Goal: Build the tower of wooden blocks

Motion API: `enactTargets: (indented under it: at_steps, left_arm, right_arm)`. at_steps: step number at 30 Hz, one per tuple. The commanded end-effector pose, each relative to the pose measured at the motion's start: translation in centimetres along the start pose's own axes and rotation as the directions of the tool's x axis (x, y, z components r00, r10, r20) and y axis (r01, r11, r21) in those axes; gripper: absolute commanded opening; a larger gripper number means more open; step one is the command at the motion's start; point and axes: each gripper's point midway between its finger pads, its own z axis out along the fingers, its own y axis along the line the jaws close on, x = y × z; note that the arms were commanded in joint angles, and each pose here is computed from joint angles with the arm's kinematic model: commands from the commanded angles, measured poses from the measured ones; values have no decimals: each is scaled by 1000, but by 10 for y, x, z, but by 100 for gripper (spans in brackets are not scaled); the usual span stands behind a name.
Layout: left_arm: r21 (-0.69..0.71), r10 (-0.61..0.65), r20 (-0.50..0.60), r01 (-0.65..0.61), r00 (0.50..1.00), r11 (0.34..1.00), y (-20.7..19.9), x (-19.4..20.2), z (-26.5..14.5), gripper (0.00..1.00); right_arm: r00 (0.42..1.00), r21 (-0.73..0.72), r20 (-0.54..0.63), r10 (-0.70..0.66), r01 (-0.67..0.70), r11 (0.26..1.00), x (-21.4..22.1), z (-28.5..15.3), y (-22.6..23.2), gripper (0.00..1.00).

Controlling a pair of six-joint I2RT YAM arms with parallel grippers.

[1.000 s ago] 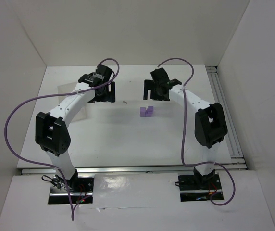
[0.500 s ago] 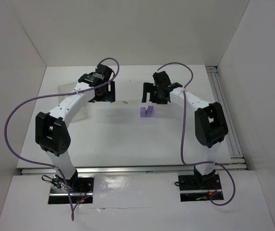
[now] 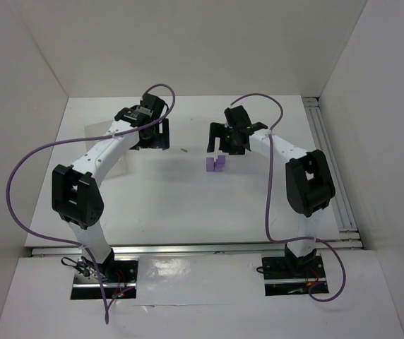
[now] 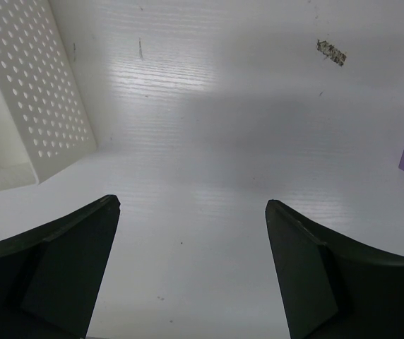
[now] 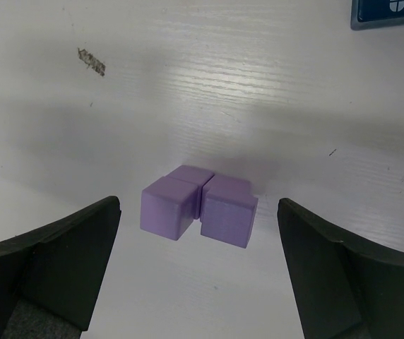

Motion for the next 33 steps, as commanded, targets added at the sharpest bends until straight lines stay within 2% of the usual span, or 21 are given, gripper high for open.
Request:
enactTargets:
  at_steps: [1,33]
  left_arm:
    - [-1,-23,41,23,999,1000,0,-14,-7,97]
    - [-8,-17,25,18,1000,1000,2,-7,-4,97]
  right_arm:
    - [999,-35,44,3,-1,999,-12,-6,7,99]
    - [999,-67,-27,-23,21,998,10,2,22,99]
